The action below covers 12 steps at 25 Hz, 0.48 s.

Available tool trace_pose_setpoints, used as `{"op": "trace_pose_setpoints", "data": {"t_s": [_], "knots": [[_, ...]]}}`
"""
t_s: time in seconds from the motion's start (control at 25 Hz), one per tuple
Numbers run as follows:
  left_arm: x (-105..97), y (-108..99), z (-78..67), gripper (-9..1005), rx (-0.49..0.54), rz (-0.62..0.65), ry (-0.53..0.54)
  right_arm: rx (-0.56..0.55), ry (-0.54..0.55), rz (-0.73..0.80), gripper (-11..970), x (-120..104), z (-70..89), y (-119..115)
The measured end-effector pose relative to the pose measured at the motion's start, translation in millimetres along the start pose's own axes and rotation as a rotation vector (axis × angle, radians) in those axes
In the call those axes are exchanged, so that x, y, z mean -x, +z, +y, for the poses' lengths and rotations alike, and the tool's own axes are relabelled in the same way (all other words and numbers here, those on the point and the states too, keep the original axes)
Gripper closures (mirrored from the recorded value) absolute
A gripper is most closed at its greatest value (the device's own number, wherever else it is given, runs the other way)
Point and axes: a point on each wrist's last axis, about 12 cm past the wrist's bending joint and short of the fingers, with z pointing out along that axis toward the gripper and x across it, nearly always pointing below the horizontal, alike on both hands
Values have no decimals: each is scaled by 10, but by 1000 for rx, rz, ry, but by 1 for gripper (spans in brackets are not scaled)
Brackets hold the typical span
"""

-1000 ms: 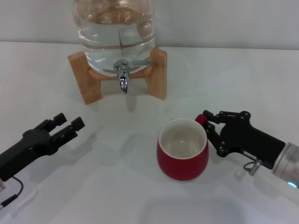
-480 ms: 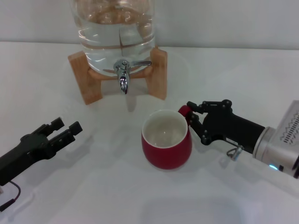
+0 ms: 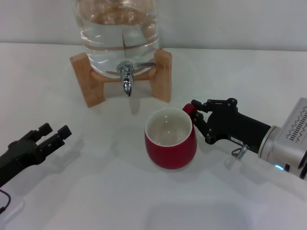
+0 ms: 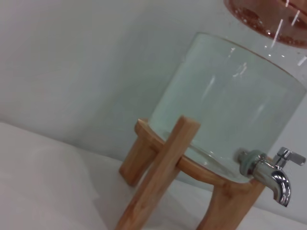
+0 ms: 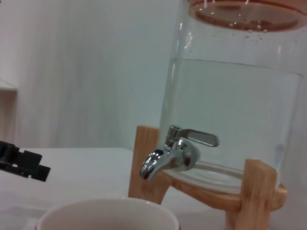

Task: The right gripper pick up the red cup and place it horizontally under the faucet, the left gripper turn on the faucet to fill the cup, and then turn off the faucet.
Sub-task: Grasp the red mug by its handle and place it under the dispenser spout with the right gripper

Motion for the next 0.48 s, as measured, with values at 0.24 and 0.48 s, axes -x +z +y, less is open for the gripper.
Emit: {"op": "trace_pose_setpoints", "data": {"t_s": [0.24,0.48], "knots": [[0,3,-2,154,-1,0,0,-21,-9,42,832,31,-58,123],[-5,-1,-5,154,-2,0,-1,-12,-17,67,832,86,-58,285]]}}
